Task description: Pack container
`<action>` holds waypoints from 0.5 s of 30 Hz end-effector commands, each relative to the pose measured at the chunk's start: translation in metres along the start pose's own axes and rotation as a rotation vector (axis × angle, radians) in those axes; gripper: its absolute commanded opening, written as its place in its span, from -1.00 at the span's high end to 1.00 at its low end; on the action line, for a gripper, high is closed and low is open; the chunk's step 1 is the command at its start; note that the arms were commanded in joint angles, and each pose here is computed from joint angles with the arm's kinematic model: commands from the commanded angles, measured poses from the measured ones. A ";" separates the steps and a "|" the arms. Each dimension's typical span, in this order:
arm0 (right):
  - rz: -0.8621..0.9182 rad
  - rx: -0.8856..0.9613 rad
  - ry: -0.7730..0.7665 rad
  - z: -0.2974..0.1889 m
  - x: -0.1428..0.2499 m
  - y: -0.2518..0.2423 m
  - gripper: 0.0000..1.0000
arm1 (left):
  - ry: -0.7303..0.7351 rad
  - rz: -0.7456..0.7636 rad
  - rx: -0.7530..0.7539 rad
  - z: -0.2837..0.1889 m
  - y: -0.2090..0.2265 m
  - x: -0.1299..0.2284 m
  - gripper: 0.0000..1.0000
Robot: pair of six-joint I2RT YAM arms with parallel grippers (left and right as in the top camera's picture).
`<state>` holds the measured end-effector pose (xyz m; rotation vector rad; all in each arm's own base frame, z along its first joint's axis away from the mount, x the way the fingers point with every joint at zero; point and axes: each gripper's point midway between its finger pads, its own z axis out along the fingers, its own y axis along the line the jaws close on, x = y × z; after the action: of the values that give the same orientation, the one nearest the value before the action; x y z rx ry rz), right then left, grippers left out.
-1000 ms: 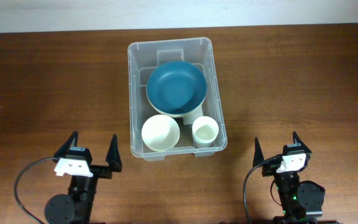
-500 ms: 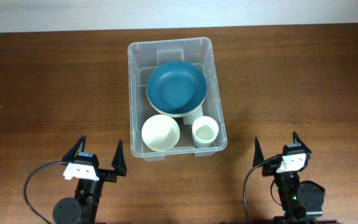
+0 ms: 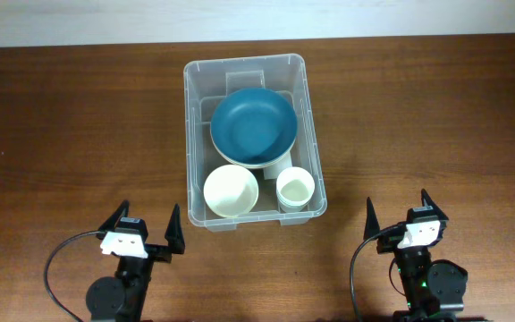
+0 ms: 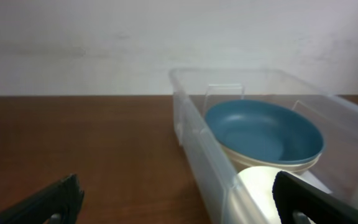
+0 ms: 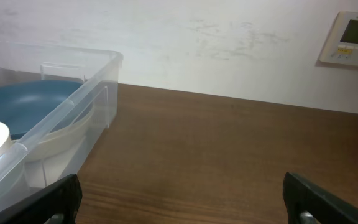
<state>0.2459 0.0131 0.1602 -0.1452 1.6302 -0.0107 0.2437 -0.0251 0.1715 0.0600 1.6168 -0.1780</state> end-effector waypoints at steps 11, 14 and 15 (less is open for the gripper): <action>0.001 -0.012 0.000 0.000 0.002 0.003 -0.98 | 0.019 0.310 -0.048 0.001 0.009 0.010 -0.99; 0.001 -0.012 0.000 0.000 0.002 0.003 -0.98 | 0.020 0.310 -0.049 0.001 0.009 0.010 -0.99; 0.001 -0.012 0.000 0.000 0.002 0.003 -0.98 | 0.020 0.310 -0.049 0.001 0.009 0.010 -0.99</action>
<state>0.2459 0.0131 0.1602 -0.1474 1.6301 -0.0127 0.2454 -0.0172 0.1626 0.2446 1.6170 0.0672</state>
